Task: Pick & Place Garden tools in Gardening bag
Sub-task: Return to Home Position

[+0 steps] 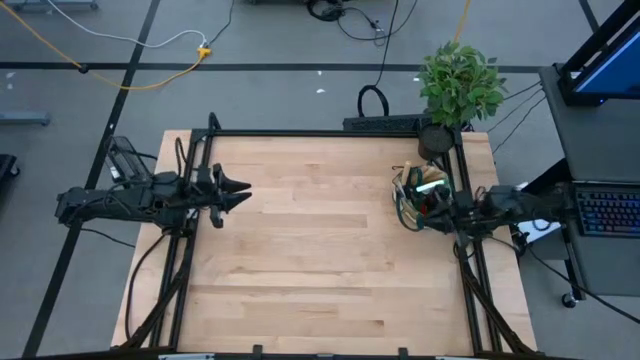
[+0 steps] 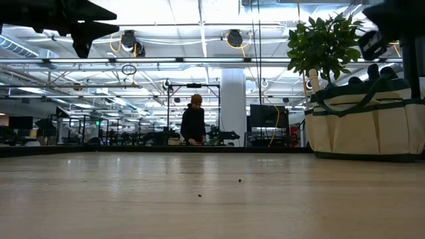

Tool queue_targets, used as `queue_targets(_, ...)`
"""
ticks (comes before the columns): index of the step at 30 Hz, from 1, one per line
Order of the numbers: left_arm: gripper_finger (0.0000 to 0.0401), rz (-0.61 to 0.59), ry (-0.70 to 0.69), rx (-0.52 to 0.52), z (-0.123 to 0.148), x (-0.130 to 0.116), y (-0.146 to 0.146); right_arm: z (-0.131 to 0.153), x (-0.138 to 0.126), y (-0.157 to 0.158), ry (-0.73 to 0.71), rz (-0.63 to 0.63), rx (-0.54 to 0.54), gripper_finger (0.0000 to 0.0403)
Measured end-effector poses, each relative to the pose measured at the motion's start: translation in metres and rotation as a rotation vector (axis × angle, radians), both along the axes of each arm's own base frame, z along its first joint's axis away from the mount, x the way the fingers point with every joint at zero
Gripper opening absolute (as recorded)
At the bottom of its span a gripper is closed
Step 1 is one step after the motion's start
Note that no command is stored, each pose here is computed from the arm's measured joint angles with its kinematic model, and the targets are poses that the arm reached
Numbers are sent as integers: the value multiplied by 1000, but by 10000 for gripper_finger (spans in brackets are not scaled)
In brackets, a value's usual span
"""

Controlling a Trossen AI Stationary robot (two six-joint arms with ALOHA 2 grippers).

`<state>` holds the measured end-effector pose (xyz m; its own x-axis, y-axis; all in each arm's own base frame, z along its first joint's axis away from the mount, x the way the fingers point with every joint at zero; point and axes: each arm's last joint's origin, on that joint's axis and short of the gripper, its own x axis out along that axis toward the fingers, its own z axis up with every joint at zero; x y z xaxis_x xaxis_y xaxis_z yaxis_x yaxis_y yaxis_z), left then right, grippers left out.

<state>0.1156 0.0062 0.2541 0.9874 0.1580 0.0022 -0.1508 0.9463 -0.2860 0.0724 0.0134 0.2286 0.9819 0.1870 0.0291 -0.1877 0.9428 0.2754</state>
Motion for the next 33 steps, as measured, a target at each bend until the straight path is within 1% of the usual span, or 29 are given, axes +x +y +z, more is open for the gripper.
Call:
queue_targets(3, 136, 1, 36, -42, -4, 0, 0, -18, 8, 2, 35, 9, 34, 4)
queue_targets(7, 136, 3, 62, -80, -8, 0, 0, -29, 14, 5, -15, 97, 93, 4)
queue_targets(11, 136, 2, 70, -42, -8, 0, 0, -32, 16, 10, -155, 265, 69, 4)
queue_targets(13, 136, 1, 74, -14, -8, 0, 0, -37, 17, 12, -178, 331, 66, 4)
queue_targets(15, 136, 1, 78, 8, -8, 0, 0, -36, 16, 13, -194, 369, 80, 4)
queue_targets(18, 136, 0, 83, 25, -8, 0, 0, -36, 16, 13, -195, 370, 114, 4)
queue_targets(21, 136, -1, 108, 36, -10, 0, 0, -39, 17, 13, -166, 347, 120, 4)
queue_targets(26, 136, -4, 134, 85, -12, -1, 0, -41, 17, 13, -172, 338, 48, 4)
queue_targets(29, 136, -5, 152, 101, -13, -1, 0, -46, 18, 14, -136, 356, -16, 4)
queue_targets(33, 136, -9, 195, 113, -17, -1, 0, -52, 19, 14, -75, 355, -24, 4)
